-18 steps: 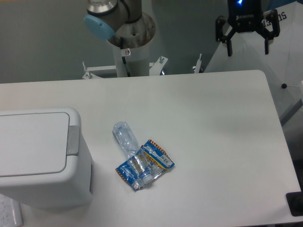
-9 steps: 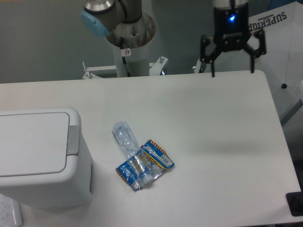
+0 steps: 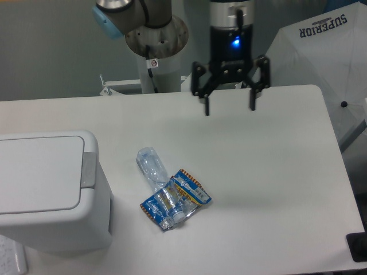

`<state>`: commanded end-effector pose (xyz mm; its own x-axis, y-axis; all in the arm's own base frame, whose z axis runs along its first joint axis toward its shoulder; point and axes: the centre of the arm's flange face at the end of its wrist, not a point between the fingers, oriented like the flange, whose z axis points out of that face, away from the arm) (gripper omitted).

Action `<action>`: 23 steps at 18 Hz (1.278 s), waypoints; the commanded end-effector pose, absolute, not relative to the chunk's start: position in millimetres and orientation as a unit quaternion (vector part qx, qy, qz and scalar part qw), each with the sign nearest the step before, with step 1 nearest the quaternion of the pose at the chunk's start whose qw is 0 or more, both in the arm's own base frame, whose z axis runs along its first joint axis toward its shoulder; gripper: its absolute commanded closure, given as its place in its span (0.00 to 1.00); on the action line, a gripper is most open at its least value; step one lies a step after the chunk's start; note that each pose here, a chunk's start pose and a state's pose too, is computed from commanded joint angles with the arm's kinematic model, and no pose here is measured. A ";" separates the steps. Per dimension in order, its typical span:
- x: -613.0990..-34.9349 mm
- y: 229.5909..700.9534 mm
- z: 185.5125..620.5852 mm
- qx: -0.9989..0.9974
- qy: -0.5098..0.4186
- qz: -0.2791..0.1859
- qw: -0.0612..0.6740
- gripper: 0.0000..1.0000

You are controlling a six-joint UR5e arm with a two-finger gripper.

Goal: Open the trash can
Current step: 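Move the open gripper down toward the trash can lid edge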

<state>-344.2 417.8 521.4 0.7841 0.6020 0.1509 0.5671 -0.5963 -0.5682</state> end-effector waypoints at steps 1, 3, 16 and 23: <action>-341.4 424.5 521.8 -0.884 -0.341 0.025 0.318 0.00; -334.5 436.5 521.9 -0.869 -0.363 0.020 0.334 0.00; -279.9 555.0 497.4 -0.896 -0.302 -0.034 0.325 0.00; -253.3 573.5 486.4 -0.906 -0.279 -0.045 0.316 0.00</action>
<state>-253.3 573.5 486.4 0.8401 0.4770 0.2583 0.5342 -0.6449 -0.5465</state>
